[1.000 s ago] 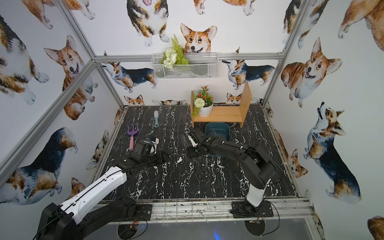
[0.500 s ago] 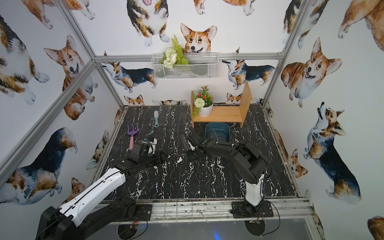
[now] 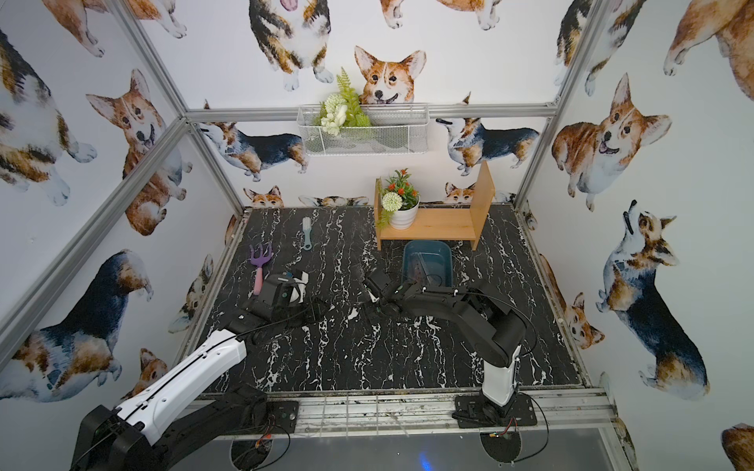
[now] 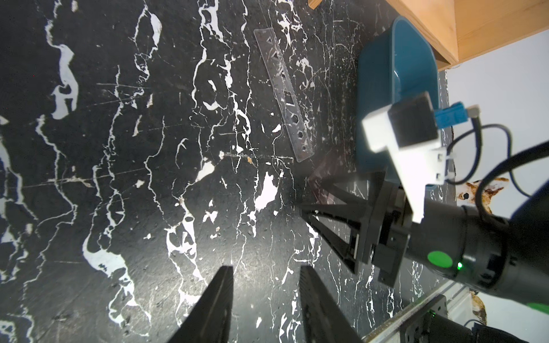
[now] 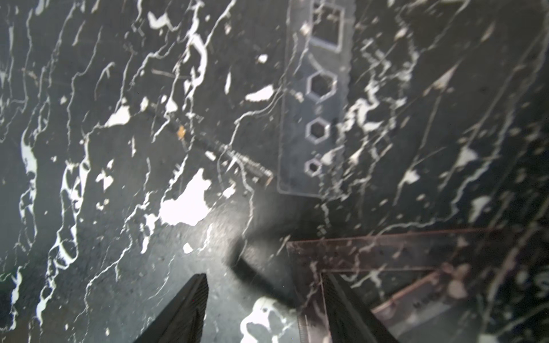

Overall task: Put the scattered rulers into the storage box
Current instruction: Pick up the ruler from the center of the board.

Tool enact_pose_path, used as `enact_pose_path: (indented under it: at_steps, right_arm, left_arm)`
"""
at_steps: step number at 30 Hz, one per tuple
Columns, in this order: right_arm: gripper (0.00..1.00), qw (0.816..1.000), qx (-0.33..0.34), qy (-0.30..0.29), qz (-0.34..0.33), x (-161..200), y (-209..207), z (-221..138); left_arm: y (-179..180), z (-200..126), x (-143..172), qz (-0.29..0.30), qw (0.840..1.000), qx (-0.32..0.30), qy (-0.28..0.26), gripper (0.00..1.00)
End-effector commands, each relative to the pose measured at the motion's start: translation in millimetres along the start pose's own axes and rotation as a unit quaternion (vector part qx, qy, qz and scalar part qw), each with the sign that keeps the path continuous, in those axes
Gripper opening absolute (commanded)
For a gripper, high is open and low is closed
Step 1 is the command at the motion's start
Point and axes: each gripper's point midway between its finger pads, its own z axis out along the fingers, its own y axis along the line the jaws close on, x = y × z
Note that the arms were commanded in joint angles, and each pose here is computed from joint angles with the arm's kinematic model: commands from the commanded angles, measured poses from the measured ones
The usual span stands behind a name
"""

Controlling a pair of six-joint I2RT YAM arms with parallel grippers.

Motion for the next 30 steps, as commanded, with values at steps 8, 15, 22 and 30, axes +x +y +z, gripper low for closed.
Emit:
enact_pose_path:
  at_steps: [8,15,22,30]
  right_arm:
    - [0.68,0.999,-0.013,0.046,0.015,49.3,24.6,-1.8]
    - [0.68,0.998,-0.020,0.057,0.010,70.9,40.6,-2.2]
    - [0.68,0.998,-0.024,0.065,0.009,86.1,50.5,-5.5]
    - [0.68,0.998,-0.022,0.065,0.014,93.9,47.8,-13.9]
  left_arm:
    - [0.0,-1.4,2.2,0.000,1.000,0.007,-0.002,0.43]
    - [0.2,-0.9,3.9,-0.001,1.000,0.010,-0.002,0.43]
    - [-0.3,0.6,4.4,-0.001,1.000,0.013,-0.001,0.43]
    - [0.0,2.7,6.2,-0.003,1.000,0.016,0.002,0.43]
